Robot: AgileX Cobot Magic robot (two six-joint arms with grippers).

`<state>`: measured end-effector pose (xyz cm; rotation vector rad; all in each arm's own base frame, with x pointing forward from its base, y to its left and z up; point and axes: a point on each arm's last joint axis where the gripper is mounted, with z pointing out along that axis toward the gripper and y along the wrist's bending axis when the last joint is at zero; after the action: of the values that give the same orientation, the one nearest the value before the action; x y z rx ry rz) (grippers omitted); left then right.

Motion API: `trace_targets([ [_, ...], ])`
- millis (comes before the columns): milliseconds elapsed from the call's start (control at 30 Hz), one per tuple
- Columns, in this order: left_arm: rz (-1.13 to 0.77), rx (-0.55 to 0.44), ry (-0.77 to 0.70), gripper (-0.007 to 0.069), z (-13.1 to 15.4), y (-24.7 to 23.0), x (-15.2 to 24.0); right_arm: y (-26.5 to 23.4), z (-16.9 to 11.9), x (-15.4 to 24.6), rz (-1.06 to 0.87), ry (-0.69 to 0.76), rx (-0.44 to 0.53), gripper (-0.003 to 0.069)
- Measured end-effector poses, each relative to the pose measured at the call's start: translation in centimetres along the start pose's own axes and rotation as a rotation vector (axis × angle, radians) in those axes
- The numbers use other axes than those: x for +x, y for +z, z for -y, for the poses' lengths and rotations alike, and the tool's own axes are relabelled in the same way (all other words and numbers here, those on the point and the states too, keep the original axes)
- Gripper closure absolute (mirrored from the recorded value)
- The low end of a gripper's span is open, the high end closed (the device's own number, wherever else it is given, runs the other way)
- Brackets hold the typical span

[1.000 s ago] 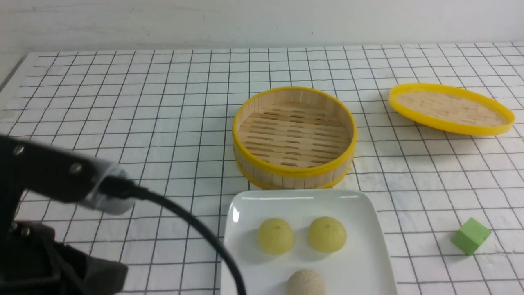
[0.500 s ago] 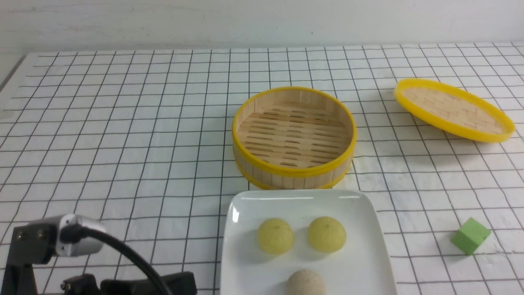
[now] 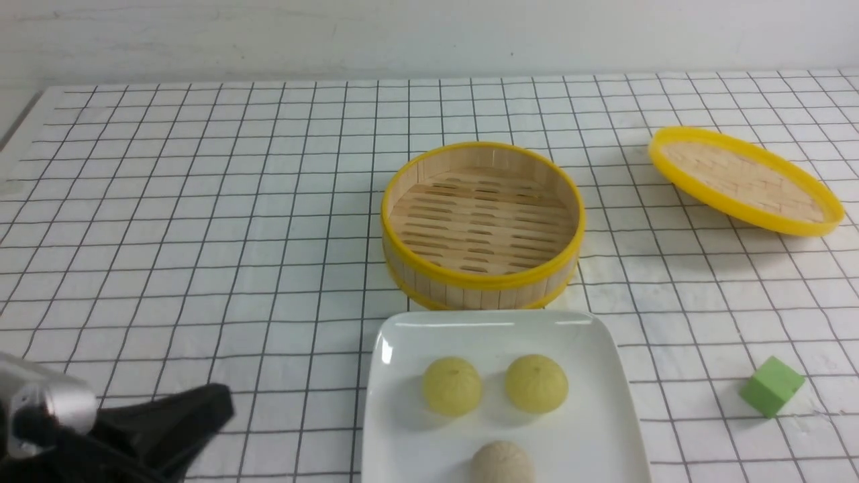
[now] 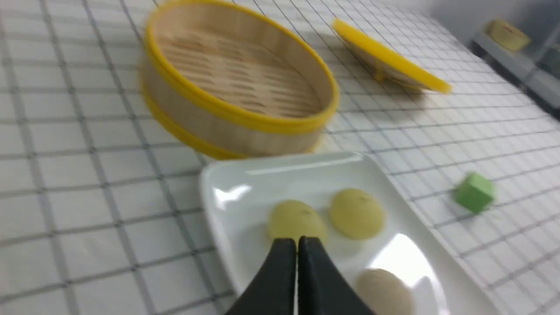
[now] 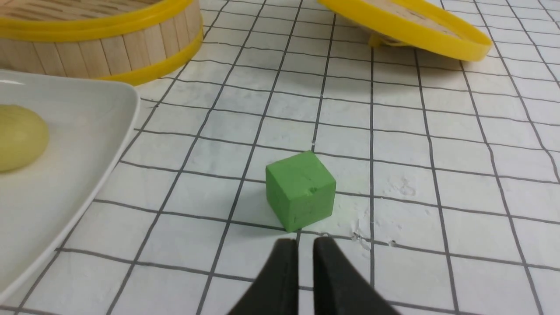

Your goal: Put the steamed buns into the plate on the white-black tablecloth.

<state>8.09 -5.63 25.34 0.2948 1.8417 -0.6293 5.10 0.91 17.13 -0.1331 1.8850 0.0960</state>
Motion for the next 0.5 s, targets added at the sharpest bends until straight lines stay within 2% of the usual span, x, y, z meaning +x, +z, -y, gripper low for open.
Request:
trace_targets([
  [33,0.031,-0.091,0.085,0.0588,-1.2,-0.5,0.7,0.0,0.0,0.0,0.0,0.0,0.0,0.0577],
  [167,0.05,-0.247,0.171,0.0586,-3.0,-1.3,2.9,0.0,0.0,0.0,0.0,0.0,0.0,0.0572],
  [233,0.059,-0.347,0.159,0.0582,-4.0,-2.0,4.5,0.0,0.0,0.0,0.0,0.0,0.0,0.0568],
  [500,0.075,-0.555,0.074,0.0573,-5.5,-3.3,7.8,0.0,0.0,0.0,0.0,0.0,0.0,0.0559],
])
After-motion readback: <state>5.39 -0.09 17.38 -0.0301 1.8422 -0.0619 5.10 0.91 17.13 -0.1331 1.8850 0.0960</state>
